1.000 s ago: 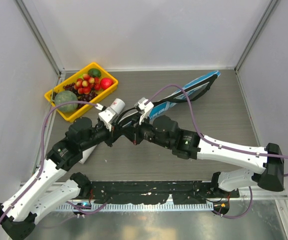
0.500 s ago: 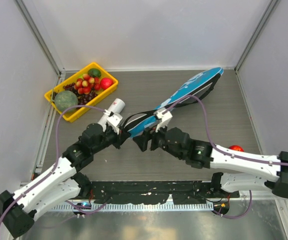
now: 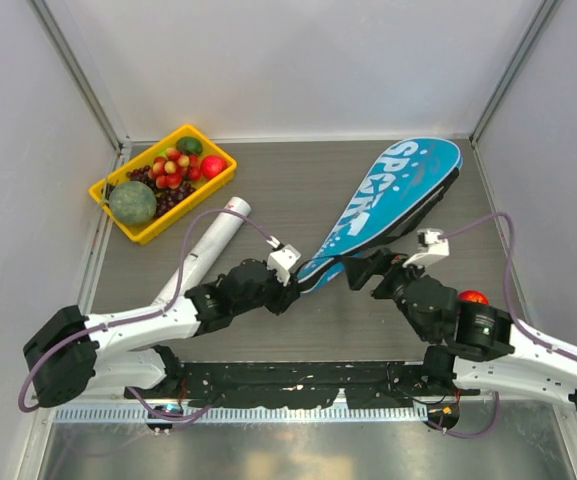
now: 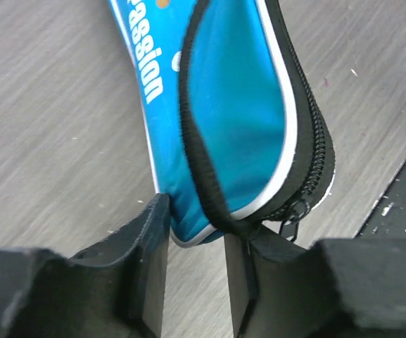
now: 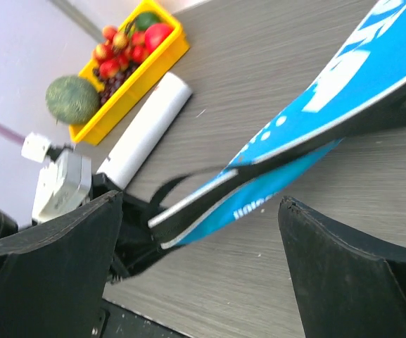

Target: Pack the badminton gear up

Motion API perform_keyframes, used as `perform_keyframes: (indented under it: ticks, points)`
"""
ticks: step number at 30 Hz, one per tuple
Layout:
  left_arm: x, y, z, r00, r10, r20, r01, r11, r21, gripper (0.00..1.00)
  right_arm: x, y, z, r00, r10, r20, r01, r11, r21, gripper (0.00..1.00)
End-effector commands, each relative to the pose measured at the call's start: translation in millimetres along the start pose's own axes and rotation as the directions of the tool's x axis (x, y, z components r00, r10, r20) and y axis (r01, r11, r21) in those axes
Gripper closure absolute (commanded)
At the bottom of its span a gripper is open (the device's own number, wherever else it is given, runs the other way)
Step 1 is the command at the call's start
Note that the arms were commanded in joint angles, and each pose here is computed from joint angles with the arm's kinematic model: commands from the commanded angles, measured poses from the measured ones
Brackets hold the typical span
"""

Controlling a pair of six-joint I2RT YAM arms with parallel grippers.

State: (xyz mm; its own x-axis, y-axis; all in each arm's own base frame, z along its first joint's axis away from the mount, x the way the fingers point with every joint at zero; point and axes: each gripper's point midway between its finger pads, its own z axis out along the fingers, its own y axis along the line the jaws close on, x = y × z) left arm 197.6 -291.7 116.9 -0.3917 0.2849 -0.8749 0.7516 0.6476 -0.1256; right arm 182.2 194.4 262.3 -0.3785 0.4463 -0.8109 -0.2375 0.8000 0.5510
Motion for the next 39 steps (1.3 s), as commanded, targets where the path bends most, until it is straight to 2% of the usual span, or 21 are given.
perform_keyframes:
  ticks: [1,2,4,5,9,14,18,24,28,31,39]
  points:
    - [-27,-33,6,0.991,-0.088,0.100,0.080,0.993,0.084,0.56,-39,-47,-23,0.985,0.084,0.153,-0.108,0.981,0.162,0.05]
    - [-29,-43,6,0.989,-0.103,0.110,0.089,0.987,0.132,0.51,-44,-51,-26,0.982,0.082,0.170,-0.111,0.979,0.172,0.05]
    - [-34,-59,3,0.984,-0.138,0.116,0.110,0.970,0.215,0.31,-51,-61,-36,0.984,0.049,0.171,-0.083,0.977,0.196,0.05]
    - [-36,-64,1,0.984,-0.136,0.117,0.105,0.966,0.235,0.25,-56,-62,-40,0.983,0.051,0.174,-0.085,0.977,0.197,0.05]
    - [-50,-61,-14,0.983,-0.111,0.148,0.078,0.974,0.214,0.00,-61,-70,-48,0.988,0.019,0.156,-0.054,0.973,0.226,0.05]
    - [-86,-34,-51,0.980,0.000,0.201,-0.013,0.998,0.061,0.00,-64,-81,-55,0.990,-0.002,0.138,-0.038,0.956,0.292,0.05]
    - [-117,-1,-97,0.971,0.051,0.232,-0.024,0.993,-0.119,0.00,-65,-73,-60,0.997,-0.024,0.072,0.004,0.961,0.278,0.04]
    - [-156,19,-177,0.923,0.041,0.382,0.032,0.982,-0.184,0.00,-55,-57,-64,0.996,-0.066,-0.054,0.076,0.974,0.213,0.04]
    - [-159,33,-218,0.875,-0.008,0.483,0.120,0.972,-0.200,0.00,-54,-53,-68,0.996,-0.064,-0.060,0.073,0.984,0.162,0.05]
    - [-149,46,-238,0.856,-0.052,0.514,0.192,0.956,-0.224,0.00,-61,-49,-71,0.999,-0.047,-0.026,0.050,0.993,0.109,0.05]
    - [-135,58,-265,0.824,-0.069,0.563,0.236,0.944,-0.230,0.00,-79,-55,-82,0.998,-0.022,0.051,0.019,0.998,0.068,0.04]
